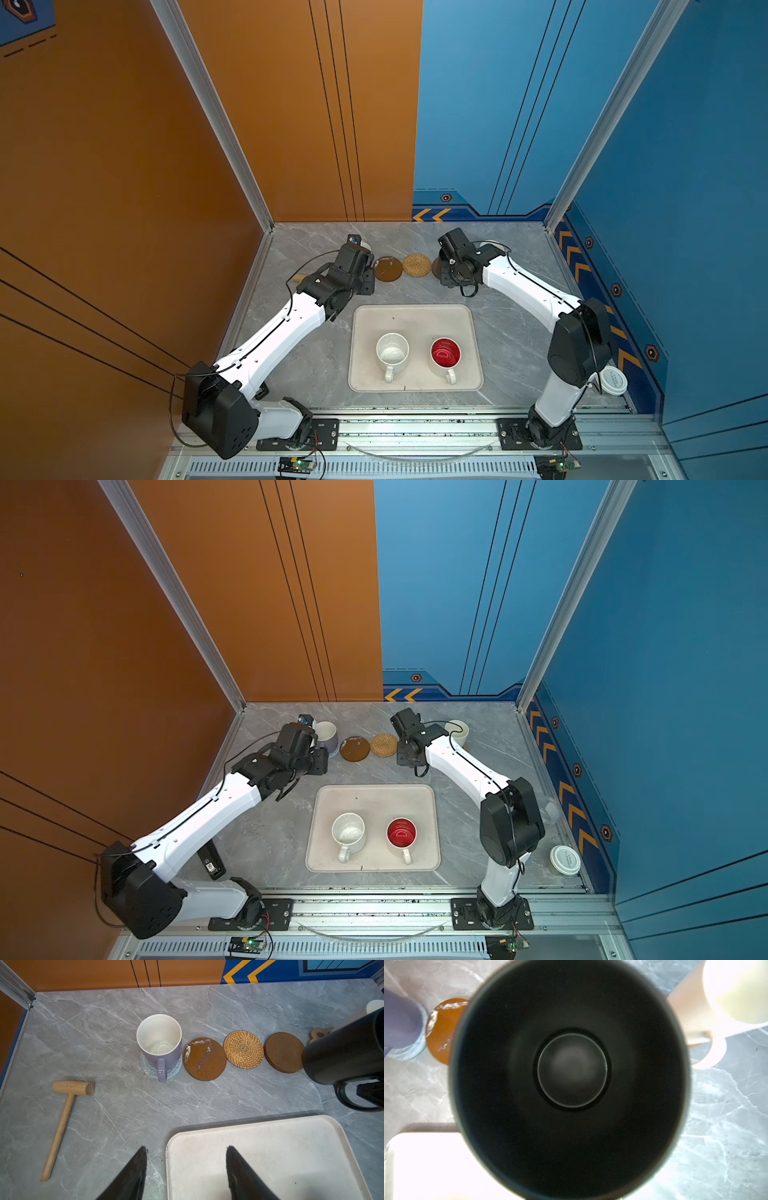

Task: Place cups on coasters
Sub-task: Place the cup on the coaster.

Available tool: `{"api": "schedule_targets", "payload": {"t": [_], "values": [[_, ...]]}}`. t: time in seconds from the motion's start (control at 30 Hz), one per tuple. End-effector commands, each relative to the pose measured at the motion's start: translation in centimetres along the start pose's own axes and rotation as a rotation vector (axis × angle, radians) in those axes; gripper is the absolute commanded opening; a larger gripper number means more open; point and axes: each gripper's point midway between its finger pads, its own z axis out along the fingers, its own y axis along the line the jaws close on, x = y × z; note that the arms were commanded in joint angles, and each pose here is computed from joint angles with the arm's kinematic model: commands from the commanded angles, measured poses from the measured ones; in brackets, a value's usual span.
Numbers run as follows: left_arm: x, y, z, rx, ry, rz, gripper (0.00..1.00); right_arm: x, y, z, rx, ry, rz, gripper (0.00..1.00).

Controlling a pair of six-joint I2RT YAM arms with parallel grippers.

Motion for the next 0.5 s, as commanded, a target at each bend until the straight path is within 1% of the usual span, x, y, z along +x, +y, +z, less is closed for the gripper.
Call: {"api": "schedule_targets", "payload": {"t": [0.0,0.17,0.47], "values": [[-0.7,0.3,0.1,-0.012,-0.011,-0.013,0.62,-3.4,-0.1,0.0,-0.010,-0.082,0.006,0.00],[-1.0,0.2,0.2,-0.014,-0.012,-0.013,0.62,-4.4,-1.1,2.1,-0.010,-0.062,0.035,0.00],[-1.7,0.1,0.4,-0.023,-0.020,-0.014,0.62,-5.0,-2.0,5.6,-0.011,-0.032,0.076,0.00]]}}
